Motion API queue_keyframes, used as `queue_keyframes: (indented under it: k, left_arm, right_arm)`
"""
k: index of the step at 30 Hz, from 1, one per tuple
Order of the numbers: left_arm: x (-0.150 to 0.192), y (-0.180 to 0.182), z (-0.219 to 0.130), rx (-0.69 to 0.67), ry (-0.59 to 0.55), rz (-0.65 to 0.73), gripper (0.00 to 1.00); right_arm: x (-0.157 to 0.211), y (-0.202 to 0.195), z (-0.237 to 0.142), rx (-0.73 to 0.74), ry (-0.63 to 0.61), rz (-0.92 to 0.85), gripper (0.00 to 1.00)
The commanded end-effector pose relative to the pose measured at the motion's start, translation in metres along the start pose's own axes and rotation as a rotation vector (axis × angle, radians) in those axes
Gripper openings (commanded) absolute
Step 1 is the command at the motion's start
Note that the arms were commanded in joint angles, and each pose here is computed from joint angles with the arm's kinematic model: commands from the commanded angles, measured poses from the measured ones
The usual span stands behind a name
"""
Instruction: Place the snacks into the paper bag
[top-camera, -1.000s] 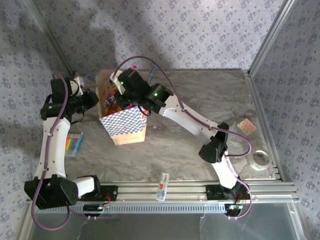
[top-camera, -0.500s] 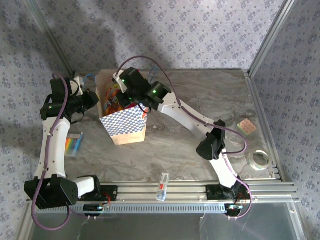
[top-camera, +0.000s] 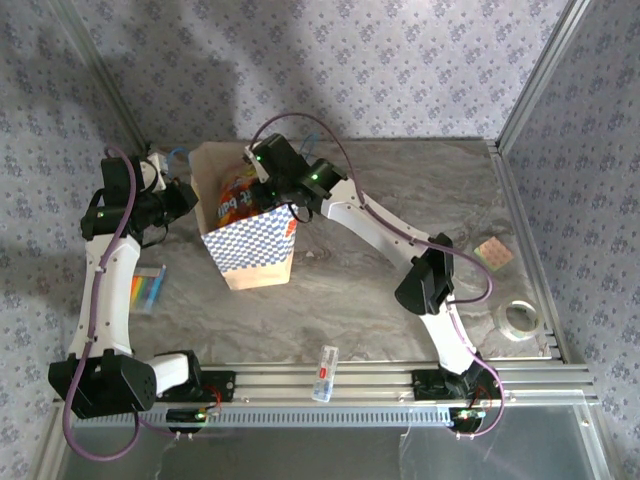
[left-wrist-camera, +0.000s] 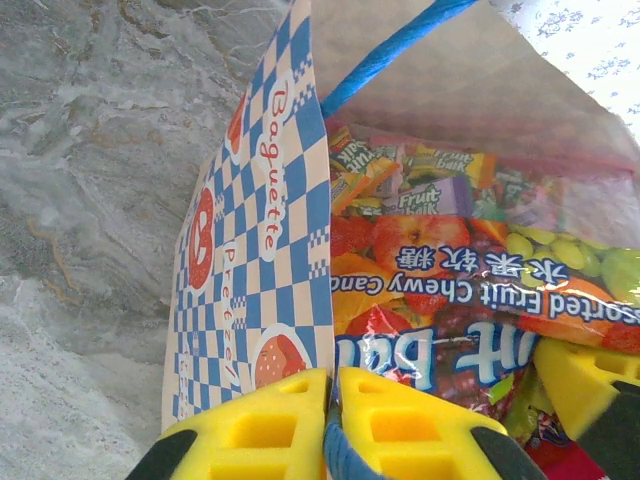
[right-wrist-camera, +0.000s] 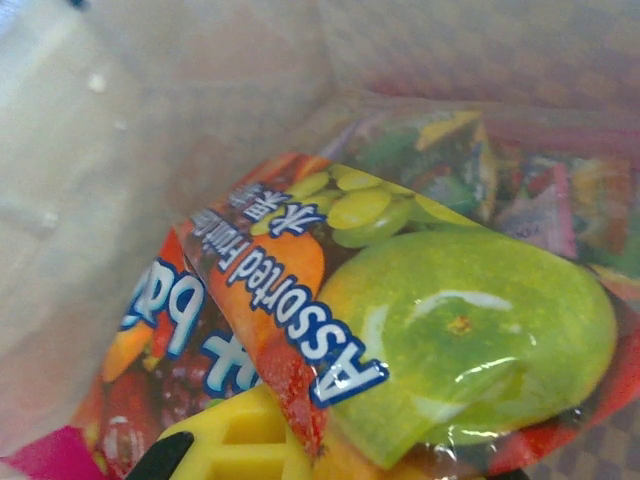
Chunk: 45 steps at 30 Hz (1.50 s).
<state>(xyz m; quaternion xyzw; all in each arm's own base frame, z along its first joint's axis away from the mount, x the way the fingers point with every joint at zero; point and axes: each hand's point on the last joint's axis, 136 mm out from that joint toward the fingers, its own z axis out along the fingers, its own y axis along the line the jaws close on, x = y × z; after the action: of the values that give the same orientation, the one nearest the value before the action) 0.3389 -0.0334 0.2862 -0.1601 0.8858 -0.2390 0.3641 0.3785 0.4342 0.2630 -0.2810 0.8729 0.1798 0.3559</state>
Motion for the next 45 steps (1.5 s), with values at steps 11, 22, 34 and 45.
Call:
queue_keyframes:
  k: [11,22,34,45]
  left_arm:
    - [-0.010,-0.014,-0.011,0.048,-0.023,-0.009,0.11]
    - [-0.008,-0.028,-0.018,0.081,-0.006,0.017,0.18]
    - [-0.010,-0.042,-0.028,0.054,-0.015,0.091,0.33]
    - [-0.021,-0.039,-0.038,-0.064,-0.038,0.162,0.37]
  right_arm:
    - [-0.011,-0.064,-0.084,0.381,-0.059,0.004,0.38]
    - [-0.042,-0.047,-0.159,0.346,-0.257,0.025,0.42]
    - [-0.029,-0.064,-0.181,0.340,-0.279,0.066,0.47]
    - [-0.032,-0.083,-0.150,0.257,-0.236,0.168,0.53]
